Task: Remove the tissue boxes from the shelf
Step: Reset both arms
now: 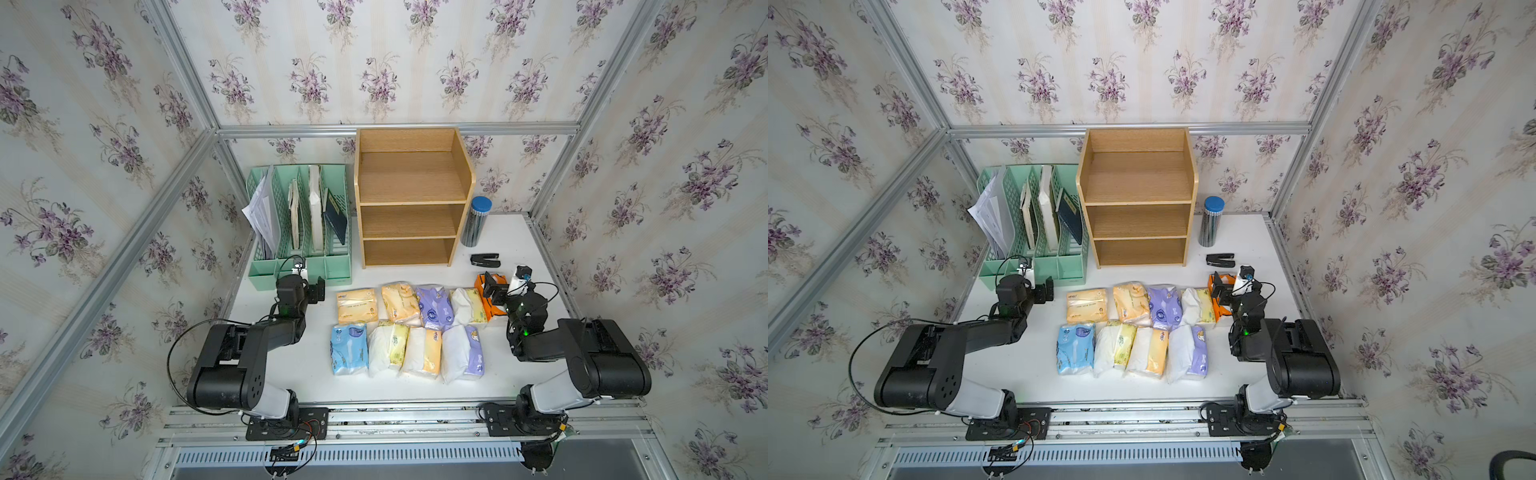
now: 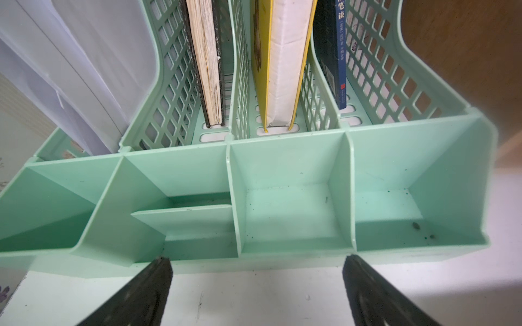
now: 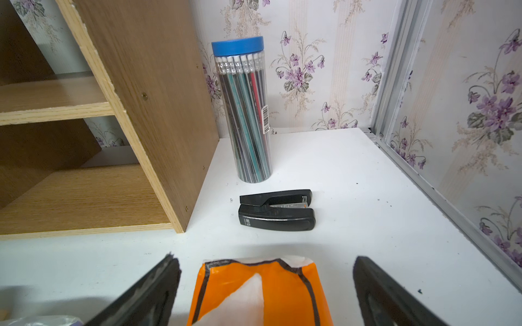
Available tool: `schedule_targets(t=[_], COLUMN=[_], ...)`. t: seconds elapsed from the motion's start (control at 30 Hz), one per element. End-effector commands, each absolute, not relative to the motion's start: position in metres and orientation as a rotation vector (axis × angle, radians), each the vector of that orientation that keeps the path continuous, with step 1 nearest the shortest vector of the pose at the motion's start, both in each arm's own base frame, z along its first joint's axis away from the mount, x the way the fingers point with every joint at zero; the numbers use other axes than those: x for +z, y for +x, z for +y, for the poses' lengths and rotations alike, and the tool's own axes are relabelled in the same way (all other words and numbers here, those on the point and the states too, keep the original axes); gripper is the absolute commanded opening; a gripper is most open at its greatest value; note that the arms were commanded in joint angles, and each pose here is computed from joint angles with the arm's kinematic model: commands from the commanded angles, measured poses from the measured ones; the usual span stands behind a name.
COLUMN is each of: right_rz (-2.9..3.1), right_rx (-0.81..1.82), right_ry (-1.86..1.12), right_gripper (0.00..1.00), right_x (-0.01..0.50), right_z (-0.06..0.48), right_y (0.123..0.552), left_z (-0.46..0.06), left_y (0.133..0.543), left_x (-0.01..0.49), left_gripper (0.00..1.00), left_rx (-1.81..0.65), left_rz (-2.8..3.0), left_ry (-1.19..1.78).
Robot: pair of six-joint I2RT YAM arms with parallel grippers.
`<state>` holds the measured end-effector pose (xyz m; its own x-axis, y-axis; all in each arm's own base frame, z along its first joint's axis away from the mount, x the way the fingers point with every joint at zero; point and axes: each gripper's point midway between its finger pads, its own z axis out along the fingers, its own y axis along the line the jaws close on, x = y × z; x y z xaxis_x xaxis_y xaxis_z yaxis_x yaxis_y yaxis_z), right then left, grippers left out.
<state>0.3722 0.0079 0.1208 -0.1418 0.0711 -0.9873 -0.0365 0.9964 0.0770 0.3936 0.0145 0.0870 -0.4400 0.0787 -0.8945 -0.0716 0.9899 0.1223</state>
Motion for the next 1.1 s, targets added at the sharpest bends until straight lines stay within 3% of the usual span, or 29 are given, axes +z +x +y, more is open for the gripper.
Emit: schedule_targets(t=[0.0, 0.53, 0.7, 0.87, 1.0, 1.07], right_rz=[1.699, 1.683, 1.647, 1.692, 1.652, 1.637], right_rx=[0.090, 0.163, 0.048, 0.155, 0.050, 0.053], right_ry=[0.023, -0.122, 0.132, -0.106, 0.137, 0.111], right_gripper=[1.00, 1.00, 1.00, 1.00, 1.00, 1.00], right_x=[0.124, 0.126, 0.131, 0.124, 0.131, 0.132], right_z=[0.008, 0.031, -0.009, 0.028, -0.009, -0.006], right_y=[0.374, 0.368, 0.363, 0.369, 0.365, 0.363], left_z=[0.015, 0.001, 0.017, 0.002, 0.010, 0.018], left_y=[0.396, 0.398, 0.394, 0.398, 0.396, 0.394], left_x=[0.091, 0.090, 0.092, 0.089, 0.090, 0.092], left_gripper=[0.99, 0.99, 0.99, 0.99, 0.99, 0.99], left_rx=[0.179, 0.110, 0.147, 0.092, 0.112, 0.143], left_rz=[2.004, 2.009, 1.996, 2.015, 2.007, 1.996], left_ry=[0.008, 0.100, -0.001, 0.100, 0.046, -0.004])
